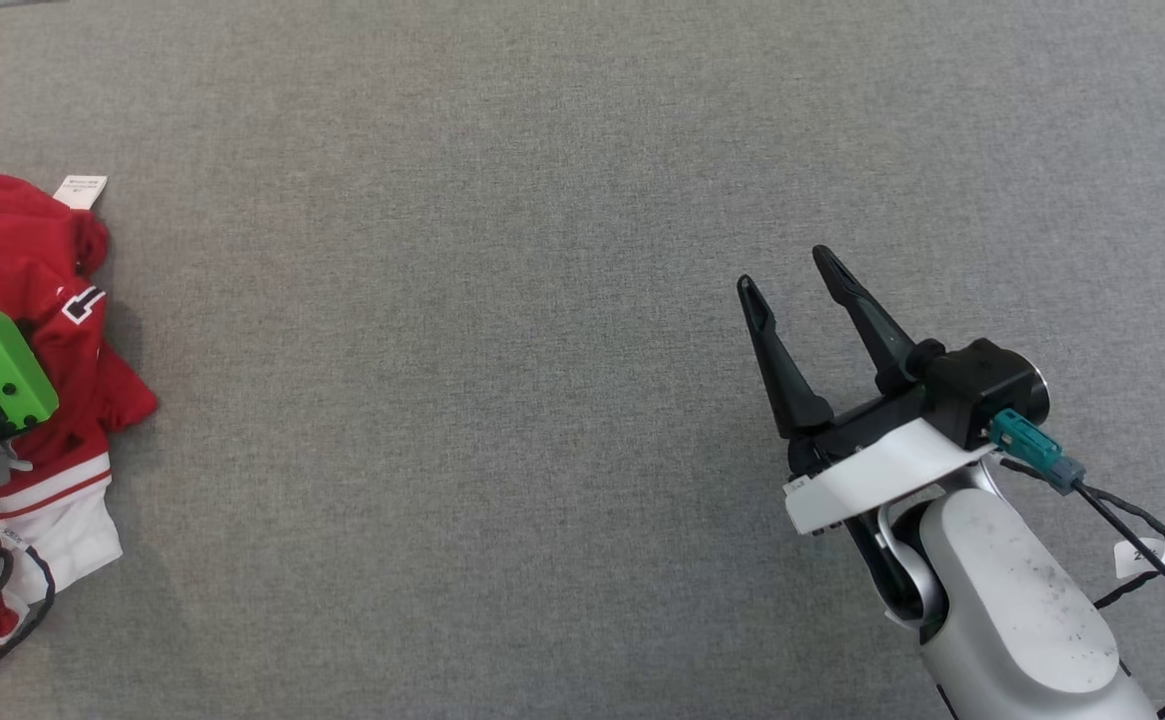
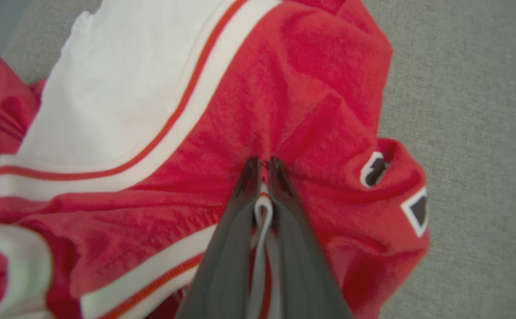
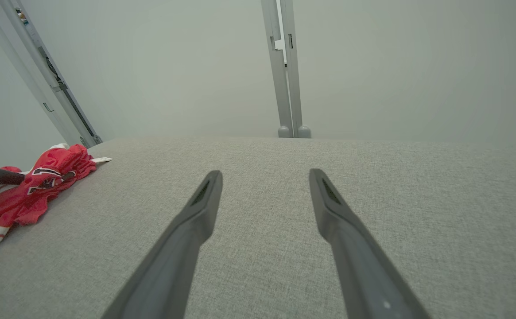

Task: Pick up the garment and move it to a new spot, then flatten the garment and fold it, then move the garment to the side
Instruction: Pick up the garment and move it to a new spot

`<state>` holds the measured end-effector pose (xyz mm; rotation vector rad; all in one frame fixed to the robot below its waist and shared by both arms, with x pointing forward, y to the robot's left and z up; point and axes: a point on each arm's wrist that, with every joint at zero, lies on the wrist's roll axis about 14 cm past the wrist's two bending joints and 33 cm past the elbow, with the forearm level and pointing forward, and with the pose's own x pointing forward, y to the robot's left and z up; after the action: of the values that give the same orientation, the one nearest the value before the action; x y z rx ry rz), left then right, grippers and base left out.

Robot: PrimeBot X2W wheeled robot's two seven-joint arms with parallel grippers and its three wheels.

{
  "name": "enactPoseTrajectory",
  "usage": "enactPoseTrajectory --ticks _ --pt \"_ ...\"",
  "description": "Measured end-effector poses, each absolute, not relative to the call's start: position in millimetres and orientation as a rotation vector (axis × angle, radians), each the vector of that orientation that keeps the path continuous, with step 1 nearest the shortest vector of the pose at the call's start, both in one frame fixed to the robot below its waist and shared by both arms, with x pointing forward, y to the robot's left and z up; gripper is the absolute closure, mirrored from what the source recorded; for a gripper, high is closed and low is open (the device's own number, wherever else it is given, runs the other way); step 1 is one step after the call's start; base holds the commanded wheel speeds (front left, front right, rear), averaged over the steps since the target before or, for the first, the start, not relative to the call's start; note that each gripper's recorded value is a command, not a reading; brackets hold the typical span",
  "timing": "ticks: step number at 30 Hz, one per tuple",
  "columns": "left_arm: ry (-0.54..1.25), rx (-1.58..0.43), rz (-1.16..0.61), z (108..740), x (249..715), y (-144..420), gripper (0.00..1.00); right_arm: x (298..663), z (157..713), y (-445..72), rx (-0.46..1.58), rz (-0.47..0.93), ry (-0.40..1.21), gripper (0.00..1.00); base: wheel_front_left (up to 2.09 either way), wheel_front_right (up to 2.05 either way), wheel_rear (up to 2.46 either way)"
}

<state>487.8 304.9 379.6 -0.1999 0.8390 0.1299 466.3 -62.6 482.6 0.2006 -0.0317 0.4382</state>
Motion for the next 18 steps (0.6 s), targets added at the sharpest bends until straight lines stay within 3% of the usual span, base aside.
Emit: enactPoseTrajectory --ticks 8,18 --pt "0.748 -0.128 0.098 409.4 491.0 307.8 1.0 457.9 495.4 -53.0 0.208 0.46 -0.053 0.0 0.0 0.0 0.0" --pt "0.485 -0.01 -0.077 506.4 510.3 269.5 1.0 432.8 519.0 -52.6 0.235 0.452 -0.09 0.0 0.0 0.0 0.0"
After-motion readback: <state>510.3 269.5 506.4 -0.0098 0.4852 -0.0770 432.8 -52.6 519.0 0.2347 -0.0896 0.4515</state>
